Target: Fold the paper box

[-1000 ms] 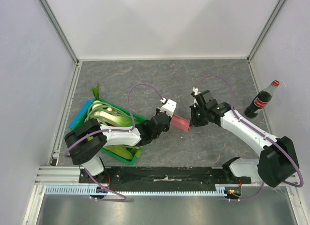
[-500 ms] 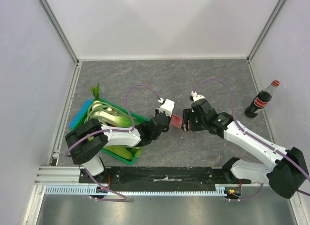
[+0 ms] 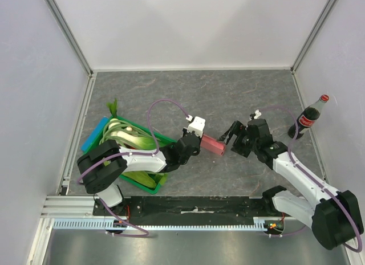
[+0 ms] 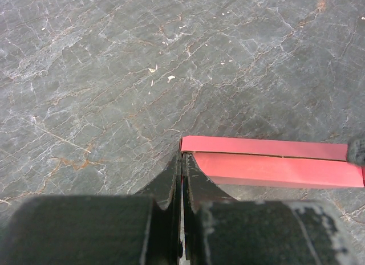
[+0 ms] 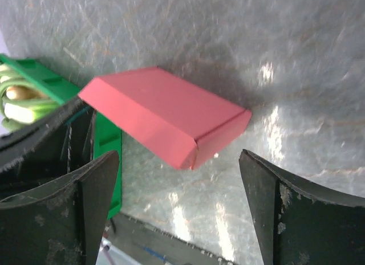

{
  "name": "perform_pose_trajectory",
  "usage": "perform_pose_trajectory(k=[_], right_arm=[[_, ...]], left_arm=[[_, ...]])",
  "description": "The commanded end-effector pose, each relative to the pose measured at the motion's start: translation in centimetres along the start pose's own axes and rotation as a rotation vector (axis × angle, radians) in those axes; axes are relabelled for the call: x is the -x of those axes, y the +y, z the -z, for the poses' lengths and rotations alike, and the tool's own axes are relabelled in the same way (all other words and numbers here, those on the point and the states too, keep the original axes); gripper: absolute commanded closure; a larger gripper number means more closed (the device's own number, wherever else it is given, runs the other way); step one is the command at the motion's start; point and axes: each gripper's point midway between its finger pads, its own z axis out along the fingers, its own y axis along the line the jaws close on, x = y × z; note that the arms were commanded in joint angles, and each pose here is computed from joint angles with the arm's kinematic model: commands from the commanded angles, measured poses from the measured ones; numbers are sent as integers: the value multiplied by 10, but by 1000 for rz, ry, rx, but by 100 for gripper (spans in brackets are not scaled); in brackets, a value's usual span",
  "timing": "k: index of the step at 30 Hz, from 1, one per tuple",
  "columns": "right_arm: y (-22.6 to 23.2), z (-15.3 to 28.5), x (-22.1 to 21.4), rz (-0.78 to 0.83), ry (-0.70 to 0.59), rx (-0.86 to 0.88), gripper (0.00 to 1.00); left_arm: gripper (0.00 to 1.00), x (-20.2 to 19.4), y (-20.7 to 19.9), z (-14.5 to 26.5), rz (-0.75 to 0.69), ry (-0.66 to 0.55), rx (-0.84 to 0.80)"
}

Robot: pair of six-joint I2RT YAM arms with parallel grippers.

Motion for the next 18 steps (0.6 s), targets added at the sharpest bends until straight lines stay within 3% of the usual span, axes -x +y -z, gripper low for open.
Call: perform_pose_trajectory(k=[1, 5, 8, 10, 11, 14, 18], right_arm=[[38, 14, 62, 315, -220, -13, 9], [41, 14, 77, 433, -330, -55, 55], [53, 2, 62, 427, -377, -41, 75], [53, 4, 73, 418, -488, -135, 79], [53, -4, 63, 443, -472, -162, 86], [57, -16, 59, 429, -496, -232, 92], [56, -26, 54, 418, -534, -328, 92]], left_arm=[[98, -63, 4, 9, -70, 200, 2], [98, -62, 2, 8, -68, 195, 1], [98, -62, 3, 7, -64, 191, 10], [98, -63, 4, 7, -65, 193, 17], [98, -64, 5, 7, -62, 196, 20], [98, -67, 6, 7, -55, 202, 31], [98, -68, 10, 7, -58, 213, 64]])
